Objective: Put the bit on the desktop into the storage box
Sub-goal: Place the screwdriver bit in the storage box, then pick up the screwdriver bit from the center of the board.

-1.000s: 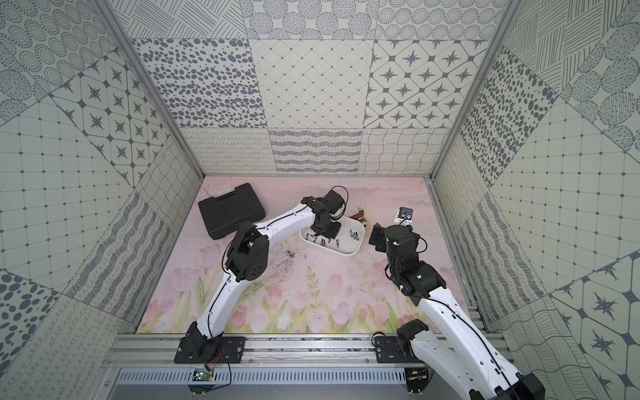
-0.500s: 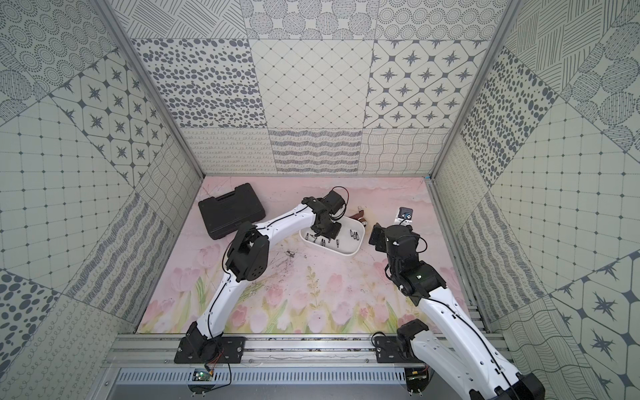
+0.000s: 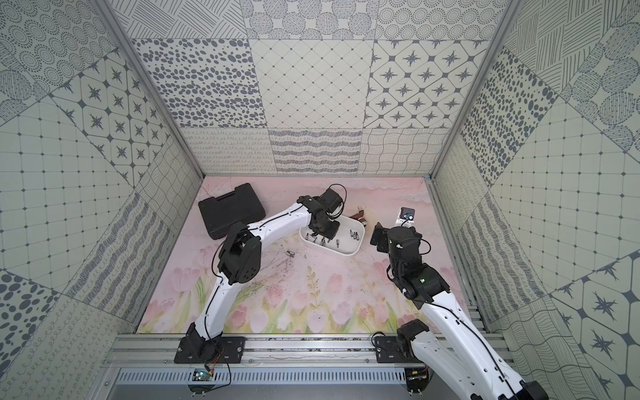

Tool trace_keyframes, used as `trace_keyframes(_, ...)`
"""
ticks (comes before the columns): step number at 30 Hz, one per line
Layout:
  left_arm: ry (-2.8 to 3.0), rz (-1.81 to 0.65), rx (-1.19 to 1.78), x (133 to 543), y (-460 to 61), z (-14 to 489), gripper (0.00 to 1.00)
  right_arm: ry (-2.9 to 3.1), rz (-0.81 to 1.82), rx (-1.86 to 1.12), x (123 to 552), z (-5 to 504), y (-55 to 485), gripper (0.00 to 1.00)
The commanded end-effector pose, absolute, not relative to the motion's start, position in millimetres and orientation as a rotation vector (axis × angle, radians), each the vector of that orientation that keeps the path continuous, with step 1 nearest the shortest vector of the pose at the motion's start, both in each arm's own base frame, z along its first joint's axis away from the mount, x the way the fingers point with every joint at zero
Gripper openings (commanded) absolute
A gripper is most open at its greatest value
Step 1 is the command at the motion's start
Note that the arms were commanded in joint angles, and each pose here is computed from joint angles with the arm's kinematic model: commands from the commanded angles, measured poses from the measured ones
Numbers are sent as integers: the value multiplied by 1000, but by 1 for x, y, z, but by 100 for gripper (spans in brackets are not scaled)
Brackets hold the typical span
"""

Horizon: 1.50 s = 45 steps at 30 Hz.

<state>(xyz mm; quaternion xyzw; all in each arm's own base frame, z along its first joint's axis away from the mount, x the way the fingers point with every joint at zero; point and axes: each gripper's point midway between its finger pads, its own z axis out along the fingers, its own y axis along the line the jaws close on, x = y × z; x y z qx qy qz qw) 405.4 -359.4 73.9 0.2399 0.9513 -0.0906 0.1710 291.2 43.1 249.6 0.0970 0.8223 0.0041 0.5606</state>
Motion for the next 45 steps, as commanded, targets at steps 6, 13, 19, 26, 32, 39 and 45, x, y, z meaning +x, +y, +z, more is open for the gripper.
trace_keyframes(6, 2537, -345, 646, 388, -347, 144, 63, 1902, 105, 124, 297, 271, 63, 97)
trace_keyframes(13, 2457, -414, 518, 373, -316, 177, 73, 1945, 235, -5, 304, 273, 94, 97)
trace_keyframes(19, 2403, -517, 304, 369, -276, 189, 78, 2007, 346, -110, 309, 270, 122, 97)
trace_keyframes(26, 2400, -523, 80, 363, -216, 179, 82, 2077, 410, -198, 312, 263, 148, 97)
trace_keyframes(32, 2407, -551, -121, 355, -173, 160, 84, 2110, 408, -336, 311, 255, 180, 97)
trace_keyframes(39, 2405, -550, -324, 347, -131, 143, 87, 2181, 346, -562, 306, 235, 225, 96)
trace_keyframes(45, 2412, -562, -508, 342, -104, 126, 89, 2210, 335, -758, 298, 216, 269, 93)
